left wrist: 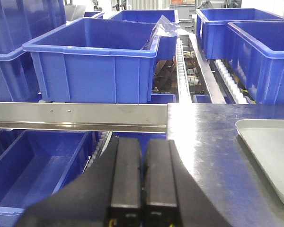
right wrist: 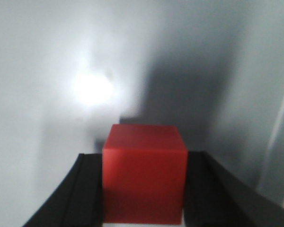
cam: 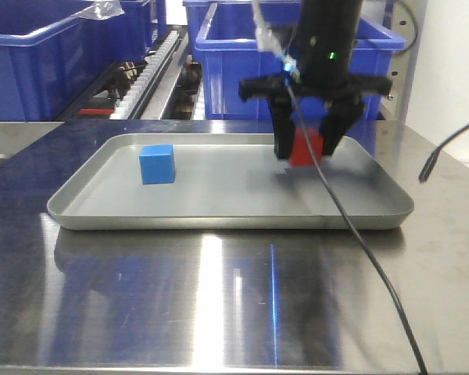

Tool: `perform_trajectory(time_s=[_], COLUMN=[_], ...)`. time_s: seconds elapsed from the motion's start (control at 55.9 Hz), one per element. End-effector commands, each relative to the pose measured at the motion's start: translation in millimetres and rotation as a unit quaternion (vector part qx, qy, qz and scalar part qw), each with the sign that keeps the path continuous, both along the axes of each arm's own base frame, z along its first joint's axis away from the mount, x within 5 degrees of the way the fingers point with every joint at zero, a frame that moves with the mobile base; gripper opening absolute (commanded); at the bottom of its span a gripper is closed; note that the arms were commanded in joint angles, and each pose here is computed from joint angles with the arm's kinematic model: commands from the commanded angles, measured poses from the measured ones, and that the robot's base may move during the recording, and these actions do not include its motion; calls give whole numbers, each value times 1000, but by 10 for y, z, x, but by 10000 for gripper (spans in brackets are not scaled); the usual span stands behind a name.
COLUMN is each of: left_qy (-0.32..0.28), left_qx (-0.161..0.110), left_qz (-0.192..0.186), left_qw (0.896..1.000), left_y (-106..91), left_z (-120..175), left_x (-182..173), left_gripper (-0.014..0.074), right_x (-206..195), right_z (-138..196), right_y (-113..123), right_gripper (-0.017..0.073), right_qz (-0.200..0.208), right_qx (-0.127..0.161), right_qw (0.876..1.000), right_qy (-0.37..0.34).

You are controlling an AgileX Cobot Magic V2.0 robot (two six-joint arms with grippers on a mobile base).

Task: Sort and place red and blue blocks on shelf
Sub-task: 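Lift the red cube up off the tray with the right gripper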

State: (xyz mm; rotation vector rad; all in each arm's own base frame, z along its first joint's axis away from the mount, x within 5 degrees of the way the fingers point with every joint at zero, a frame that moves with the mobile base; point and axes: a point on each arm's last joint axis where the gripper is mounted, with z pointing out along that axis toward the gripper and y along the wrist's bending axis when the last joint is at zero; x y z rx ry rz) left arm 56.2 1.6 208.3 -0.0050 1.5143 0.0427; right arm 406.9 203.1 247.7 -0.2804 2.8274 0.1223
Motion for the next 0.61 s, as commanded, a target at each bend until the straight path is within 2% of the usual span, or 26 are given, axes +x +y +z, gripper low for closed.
perform_trajectory(time_s=[0.0, 0.125, 0.268, 0.429, 0.59], left_qy=[-41, -41, -41, -41, -41], left_qx=[-6, -6, -6, -6, -6], left_qz=[2, 2, 2, 2, 2], left_qw=[999, 999, 999, 999, 999], left_y=[4, 4, 4, 4, 4], left_z=[-2, -2, -2, -2, -2], left_x=[-13, -13, -13, -13, -13], left_gripper=[80, 80, 80, 80, 80], right_x=[-91, -129, -217, -396, -671], right_z=[584, 732, 861, 907, 949], right_y=[-101, -242, -483, -875, -1309], right_gripper=[383, 383, 383, 383, 383], right_qz=[41, 75, 80, 43, -6], right_qx=[20, 17, 18, 26, 30], right_qw=[996, 991, 985, 978, 963], right_qy=[-82, -113, -149, -204, -268])
